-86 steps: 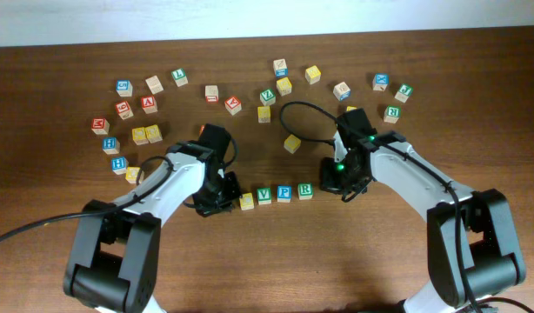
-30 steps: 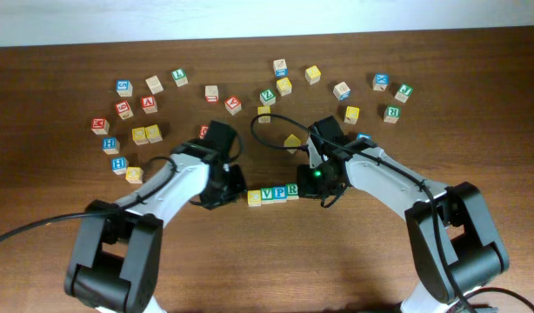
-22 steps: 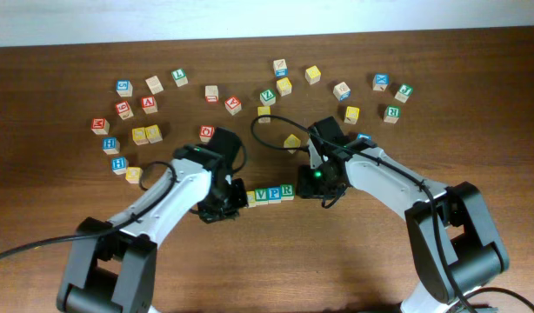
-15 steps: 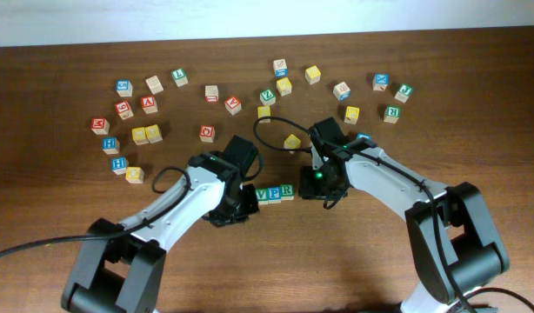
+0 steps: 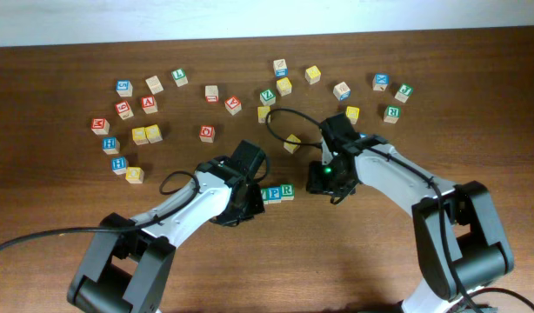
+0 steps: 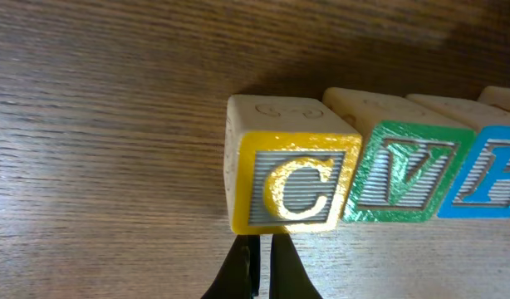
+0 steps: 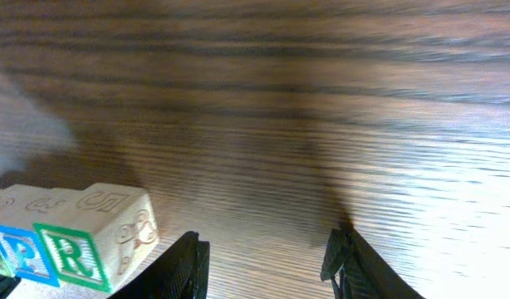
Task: Spell out CVPR
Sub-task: 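Press the left gripper against the C end and right gripper against R end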
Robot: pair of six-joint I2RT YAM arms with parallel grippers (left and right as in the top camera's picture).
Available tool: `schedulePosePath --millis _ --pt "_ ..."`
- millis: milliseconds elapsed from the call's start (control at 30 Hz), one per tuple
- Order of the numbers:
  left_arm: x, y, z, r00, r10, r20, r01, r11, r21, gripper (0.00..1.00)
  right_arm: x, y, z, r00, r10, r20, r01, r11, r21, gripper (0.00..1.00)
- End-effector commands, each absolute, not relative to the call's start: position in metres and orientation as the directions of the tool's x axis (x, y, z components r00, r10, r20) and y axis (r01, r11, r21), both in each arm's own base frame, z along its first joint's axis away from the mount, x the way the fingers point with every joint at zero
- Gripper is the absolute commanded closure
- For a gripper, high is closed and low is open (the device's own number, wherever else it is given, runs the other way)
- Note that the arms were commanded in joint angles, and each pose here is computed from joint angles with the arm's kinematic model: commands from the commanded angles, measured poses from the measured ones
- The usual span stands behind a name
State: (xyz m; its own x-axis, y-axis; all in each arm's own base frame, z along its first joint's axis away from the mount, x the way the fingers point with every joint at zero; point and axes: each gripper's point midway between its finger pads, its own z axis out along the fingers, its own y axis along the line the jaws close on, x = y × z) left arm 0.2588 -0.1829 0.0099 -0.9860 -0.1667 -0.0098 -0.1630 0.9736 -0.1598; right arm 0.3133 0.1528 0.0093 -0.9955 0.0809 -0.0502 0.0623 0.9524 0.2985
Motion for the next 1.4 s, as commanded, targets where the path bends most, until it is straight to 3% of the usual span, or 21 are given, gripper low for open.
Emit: schedulePosePath --millis 0,400,533,1133,1367 --pt "0.261 -0.176 0.005 -0.983 -0.179 -0.031 -0.174 0.977 -0.119 1.00 0.313 0.143 0.004 -0.994 0.095 -0.045 0.080 0.961 0.265 0.60" --pt "0.268 -0.178 0.006 -0.982 -0.180 -0.058 -0.171 0.977 -0.129 1.00 0.313 0.143 0.004 -0.994 0.096 -0.045 0.081 0.961 0.265 0.59" --pt "0.254 -0.206 0.015 -0.993 -0.116 0.036 -0.121 0.957 -0.264 1.00 0.311 0.143 0.004 -0.995 0.096 -0.039 0.083 0.961 0.262 0.59" --pt "0.275 -0.205 0.015 -0.988 -0.132 -0.079 -0.109 0.964 -0.241 1.00 0.311 0.143 0.004 -0.995 0.096 -0.039 0.083 0.962 0.262 0.59" --pt "0.271 -0.225 0.029 -0.996 -0.073 -0.054 -0.051 0.939 -0.340 1.00 0.311 0.143 0.004 -0.995 0.096 -0.039 0.083 0.962 0.262 0.59"
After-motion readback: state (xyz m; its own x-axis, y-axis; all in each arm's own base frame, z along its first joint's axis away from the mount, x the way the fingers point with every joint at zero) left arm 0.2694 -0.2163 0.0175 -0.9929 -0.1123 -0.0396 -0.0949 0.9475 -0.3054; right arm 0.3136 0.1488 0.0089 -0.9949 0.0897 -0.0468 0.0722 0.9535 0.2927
